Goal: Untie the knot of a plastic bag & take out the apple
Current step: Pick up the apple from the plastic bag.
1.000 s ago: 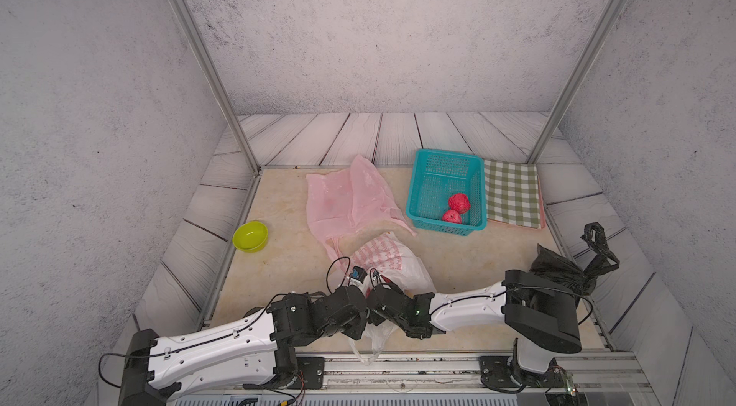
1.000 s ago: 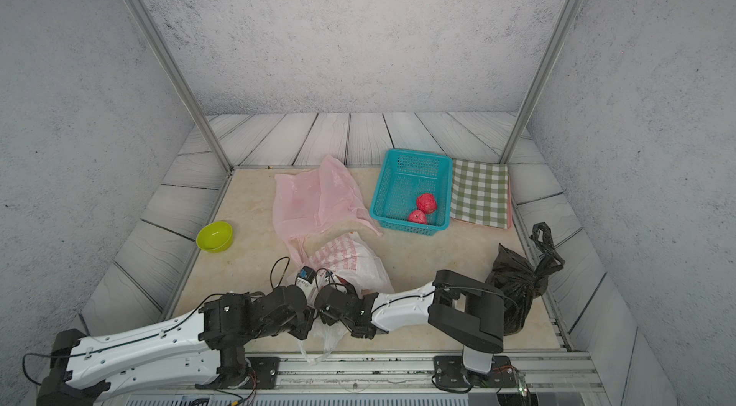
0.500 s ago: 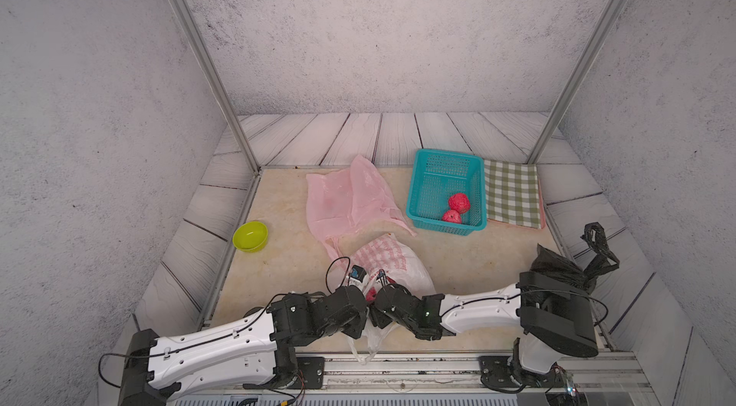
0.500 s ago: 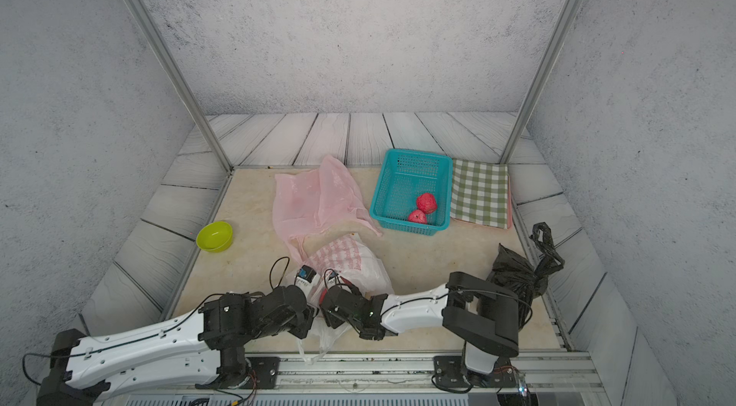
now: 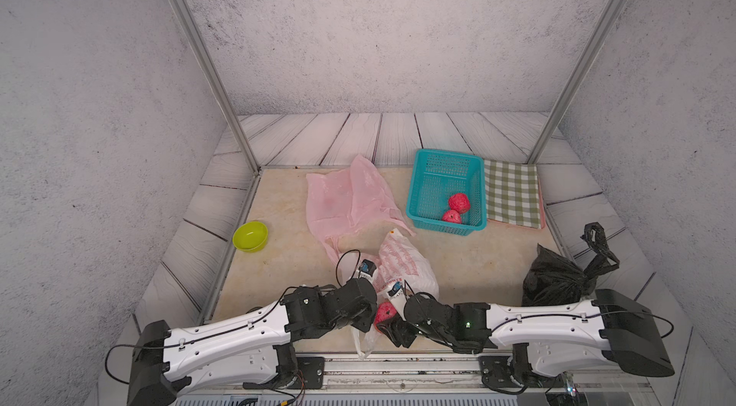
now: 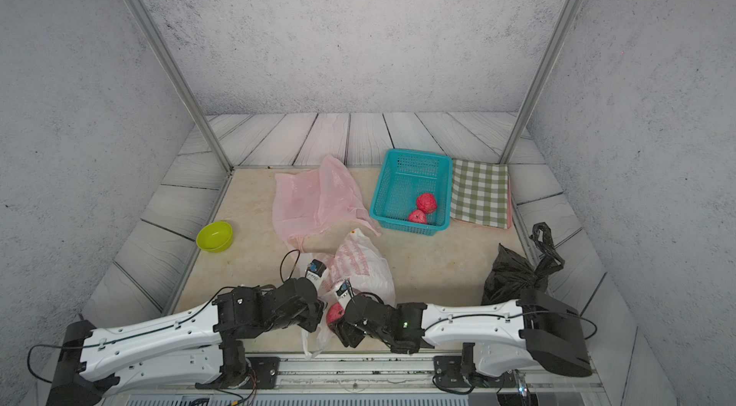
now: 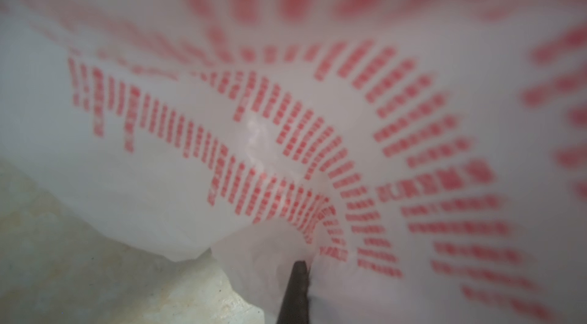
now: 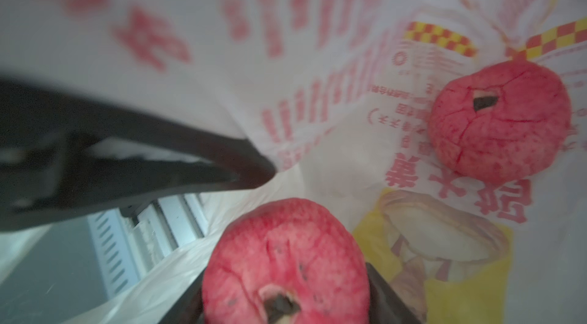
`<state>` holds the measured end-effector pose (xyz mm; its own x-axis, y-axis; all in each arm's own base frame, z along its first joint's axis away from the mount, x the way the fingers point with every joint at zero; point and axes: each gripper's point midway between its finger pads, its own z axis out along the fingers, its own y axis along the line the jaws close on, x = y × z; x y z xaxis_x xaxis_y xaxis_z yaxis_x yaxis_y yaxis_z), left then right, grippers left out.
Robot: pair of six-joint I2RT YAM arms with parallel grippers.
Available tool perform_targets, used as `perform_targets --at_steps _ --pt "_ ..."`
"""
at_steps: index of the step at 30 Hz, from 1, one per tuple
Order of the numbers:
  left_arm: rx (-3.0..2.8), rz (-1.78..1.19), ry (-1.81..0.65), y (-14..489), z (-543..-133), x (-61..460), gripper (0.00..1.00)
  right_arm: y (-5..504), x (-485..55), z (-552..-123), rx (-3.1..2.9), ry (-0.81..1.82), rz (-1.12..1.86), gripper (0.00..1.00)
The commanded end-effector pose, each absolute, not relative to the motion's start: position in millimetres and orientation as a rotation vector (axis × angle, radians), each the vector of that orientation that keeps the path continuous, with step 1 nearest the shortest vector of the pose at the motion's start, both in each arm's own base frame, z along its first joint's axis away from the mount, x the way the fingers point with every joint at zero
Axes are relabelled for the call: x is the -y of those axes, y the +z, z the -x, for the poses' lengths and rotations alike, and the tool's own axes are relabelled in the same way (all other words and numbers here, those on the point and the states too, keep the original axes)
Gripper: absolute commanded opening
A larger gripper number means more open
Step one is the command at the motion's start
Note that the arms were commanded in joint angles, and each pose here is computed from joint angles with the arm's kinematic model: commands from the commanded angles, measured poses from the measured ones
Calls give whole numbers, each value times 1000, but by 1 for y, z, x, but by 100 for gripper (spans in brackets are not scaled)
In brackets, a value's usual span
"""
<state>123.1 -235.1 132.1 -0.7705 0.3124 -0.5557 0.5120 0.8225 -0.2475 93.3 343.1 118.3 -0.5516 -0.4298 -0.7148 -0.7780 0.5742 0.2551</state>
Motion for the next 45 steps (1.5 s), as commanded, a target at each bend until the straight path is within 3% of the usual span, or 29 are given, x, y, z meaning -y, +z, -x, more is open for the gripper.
perform_targets --at_steps 1,17,21,30,38,45 --pt "-2533 -644 -463 127 -125 228 0 167 -338 -93 -2098 816 930 41" --pt "-2537 -637 -456 129 -144 228 0 291 -214 -137 -1851 557 629 43" --pt "-2516 -630 -472 150 -161 226 0 313 -223 -127 -1842 659 663 43" --pt "-2418 -675 -349 209 -197 211 0 300 -255 -114 -1912 722 773 43" --pt "-2367 -646 -176 224 -214 181 0 361 -202 -175 -1827 317 497 43" --pt "-2380 -724 -232 204 -221 200 0 365 -157 -258 -1952 234 223 44"
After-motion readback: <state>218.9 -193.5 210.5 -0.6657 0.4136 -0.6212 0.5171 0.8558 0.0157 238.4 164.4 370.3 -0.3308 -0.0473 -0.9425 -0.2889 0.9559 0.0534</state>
